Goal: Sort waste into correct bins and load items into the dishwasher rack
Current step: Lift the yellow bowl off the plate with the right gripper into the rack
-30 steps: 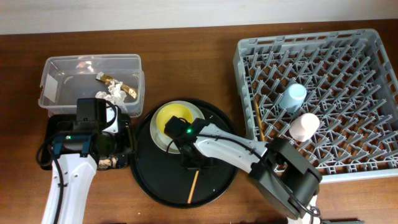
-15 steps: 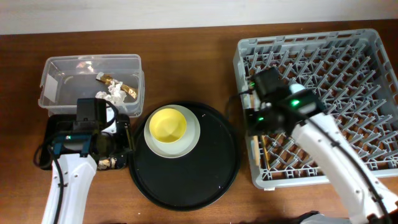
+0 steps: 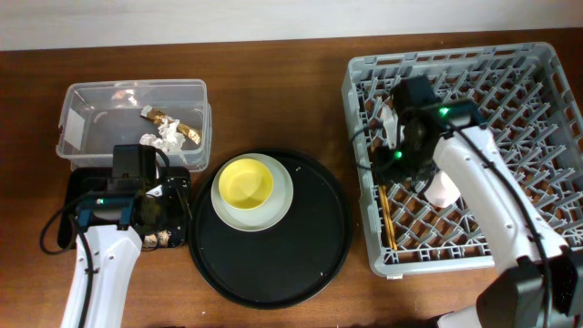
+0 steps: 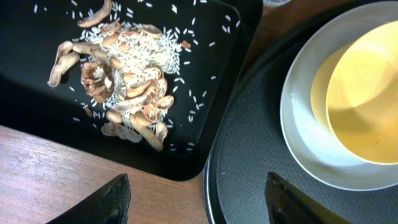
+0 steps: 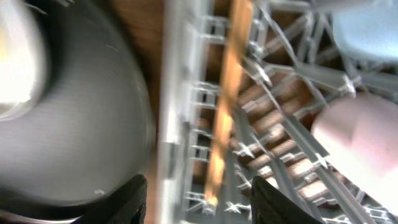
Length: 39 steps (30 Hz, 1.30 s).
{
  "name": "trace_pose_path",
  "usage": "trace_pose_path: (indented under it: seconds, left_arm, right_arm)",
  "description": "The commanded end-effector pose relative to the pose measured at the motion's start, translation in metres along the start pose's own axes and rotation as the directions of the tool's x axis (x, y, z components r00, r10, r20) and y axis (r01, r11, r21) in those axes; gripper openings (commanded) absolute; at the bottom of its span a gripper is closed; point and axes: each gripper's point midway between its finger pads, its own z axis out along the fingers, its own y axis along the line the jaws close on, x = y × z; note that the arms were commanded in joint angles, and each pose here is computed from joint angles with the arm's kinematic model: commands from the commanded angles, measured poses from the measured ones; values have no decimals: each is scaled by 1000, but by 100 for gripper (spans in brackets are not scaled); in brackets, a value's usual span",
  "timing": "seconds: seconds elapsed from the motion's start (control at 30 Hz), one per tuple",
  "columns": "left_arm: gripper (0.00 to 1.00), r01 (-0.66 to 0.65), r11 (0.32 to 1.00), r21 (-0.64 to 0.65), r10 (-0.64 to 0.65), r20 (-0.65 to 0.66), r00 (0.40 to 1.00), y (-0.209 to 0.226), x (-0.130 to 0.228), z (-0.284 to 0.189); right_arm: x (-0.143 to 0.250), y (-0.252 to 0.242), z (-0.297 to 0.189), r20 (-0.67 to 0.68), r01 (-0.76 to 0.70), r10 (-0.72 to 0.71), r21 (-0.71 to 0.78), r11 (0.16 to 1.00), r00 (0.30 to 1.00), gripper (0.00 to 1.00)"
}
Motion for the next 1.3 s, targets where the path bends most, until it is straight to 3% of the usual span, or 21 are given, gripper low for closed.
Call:
trace_pose_path:
  seconds: [0.0, 0.03, 0.13, 0.23, 0.43, 0.47, 0.53, 0.57, 0.6, 0.63, 0.8, 0.93, 1.07, 1.2, 1.27]
  left_arm:
    - [69, 17, 1000, -13, -17, 21, 1000, 4, -4, -3]
    - [69, 18, 998, -59, -17, 34, 999, 12, -5, -4]
    - [73, 133, 984, -120, -129, 41, 991, 36, -6, -4]
    - [80, 202, 970, -137, -199, 31, 979, 54, -5, -3]
    - [81, 209, 968, -137, -208, 23, 978, 56, -3, -3]
    - [81, 209, 968, -137, -208, 23, 978, 56, -3, -3]
    - [81, 209, 971, -114, -209, 14, 978, 51, -2, -3]
    - [80, 209, 971, -113, -209, 14, 978, 51, -2, -3]
    - [81, 209, 971, -113, -209, 14, 978, 51, -2, -3]
    - [81, 209, 971, -113, -209, 14, 978, 51, -2, -3]
    - [81, 209, 971, -113, -209, 13, 978, 51, -2, -3]
    - [80, 209, 971, -113, -209, 13, 978, 51, -2, -3]
    - [81, 209, 971, -112, -209, 15, 978, 51, -2, -3]
    - [81, 210, 971, -111, -209, 19, 978, 51, -3, -3]
    - [80, 210, 971, -111, -209, 20, 978, 51, -4, -3]
  right_arm:
    - [-29, 51, -35, 148, 100, -79, -144, 985, 986, 58]
    - [-36, 72, -33, 187, 163, -134, -154, 974, 973, 63]
    - [-38, 123, -8, 190, 258, -224, -182, 949, 956, 66]
    - [-38, 159, 33, 137, 257, -232, -209, 944, 963, 66]
    - [-14, 208, 131, -22, 248, -259, -217, 944, 966, 65]
    - [-12, 209, 142, -41, 223, -236, -205, 953, 971, 62]
    - [-13, 201, 151, -57, 149, -159, -153, 977, 986, 39]
    - [-17, 199, 150, -48, 130, -138, -144, 981, 989, 19]
    - [-21, 198, 147, -38, 125, -132, -145, 981, 991, 13]
    - [-26, 196, 142, -26, 118, -123, -145, 982, 992, 5]
    - [-52, 145, 84, 8, 52, -52, -7, 999, 999, 4]
    - [-86, 90, -18, 244, -1, -48, 196, 981, 969, 4]
    - [-101, -17, -124, 538, -302, 50, 391, 870, 842, 4]
    - [-119, -108, -153, 601, -417, 45, 496, 761, 798, 4]
    - [-124, -147, -160, 606, -464, 26, 581, 668, 795, 4]
